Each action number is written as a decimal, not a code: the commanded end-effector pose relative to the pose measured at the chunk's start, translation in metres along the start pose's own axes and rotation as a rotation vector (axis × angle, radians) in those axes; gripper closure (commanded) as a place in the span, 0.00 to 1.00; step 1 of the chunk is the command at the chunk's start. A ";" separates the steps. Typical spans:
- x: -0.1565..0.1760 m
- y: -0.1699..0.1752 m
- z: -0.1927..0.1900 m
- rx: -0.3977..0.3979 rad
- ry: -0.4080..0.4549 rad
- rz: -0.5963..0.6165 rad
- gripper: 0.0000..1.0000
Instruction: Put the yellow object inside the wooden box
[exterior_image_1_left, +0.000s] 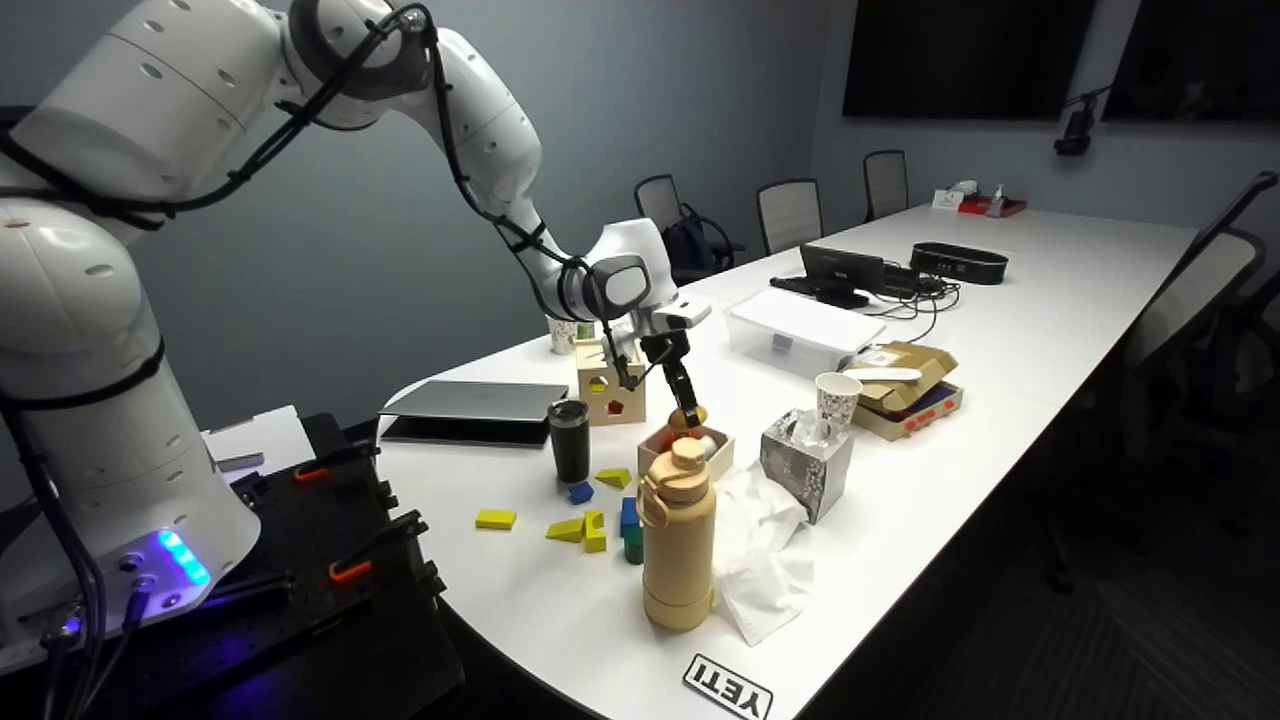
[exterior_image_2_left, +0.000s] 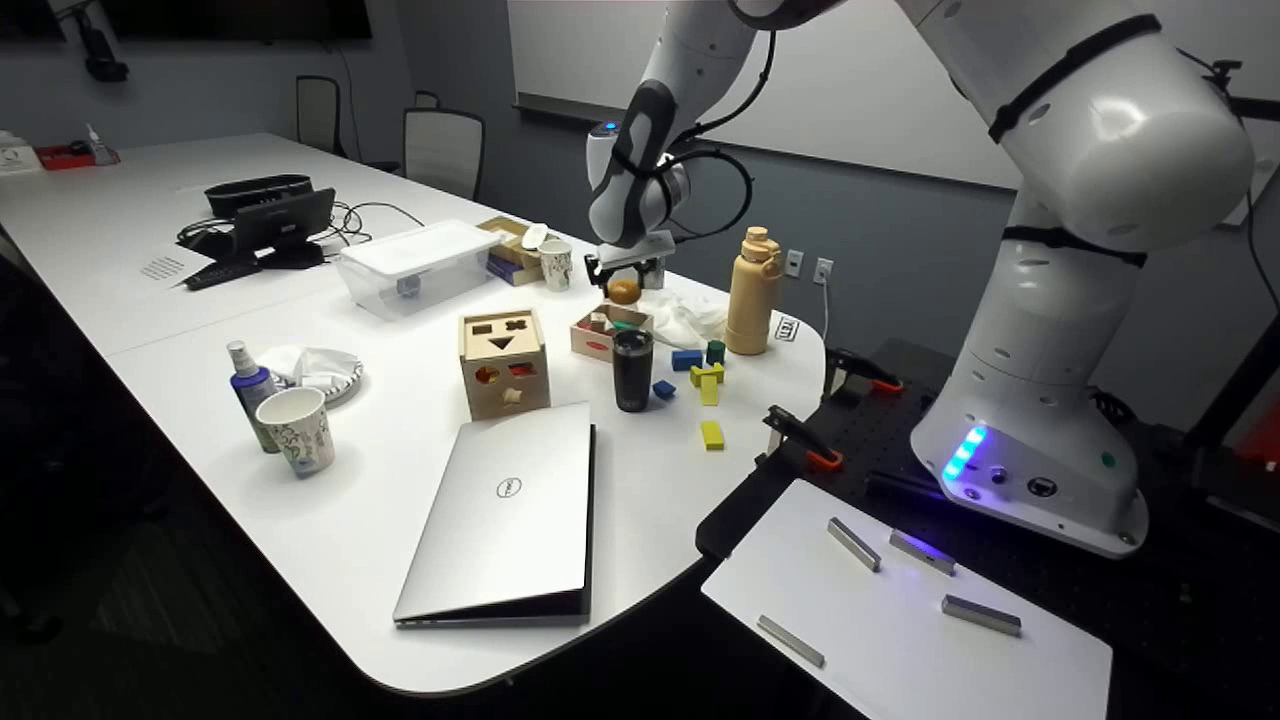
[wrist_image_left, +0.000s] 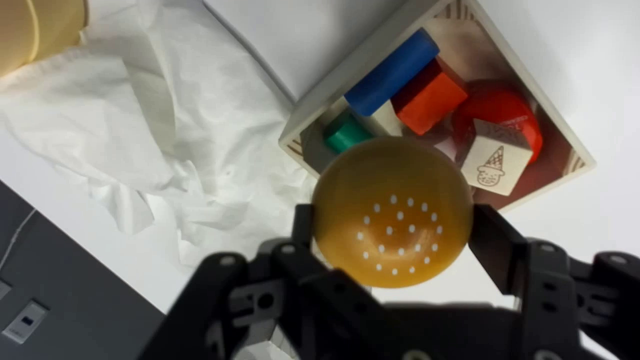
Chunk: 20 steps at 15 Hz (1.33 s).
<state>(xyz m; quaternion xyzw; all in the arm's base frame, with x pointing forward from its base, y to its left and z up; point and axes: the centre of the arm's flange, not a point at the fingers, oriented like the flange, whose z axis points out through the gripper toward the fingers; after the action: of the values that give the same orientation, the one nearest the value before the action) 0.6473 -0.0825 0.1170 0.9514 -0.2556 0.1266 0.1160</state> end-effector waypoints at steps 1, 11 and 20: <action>0.003 -0.009 0.015 -0.031 0.027 0.032 0.47; 0.008 -0.024 0.036 -0.058 0.050 0.049 0.47; 0.020 -0.019 -0.006 -0.023 0.049 0.113 0.00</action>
<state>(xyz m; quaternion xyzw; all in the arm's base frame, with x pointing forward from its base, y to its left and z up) 0.6759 -0.0871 0.0925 0.9330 -0.2916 0.1567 0.1410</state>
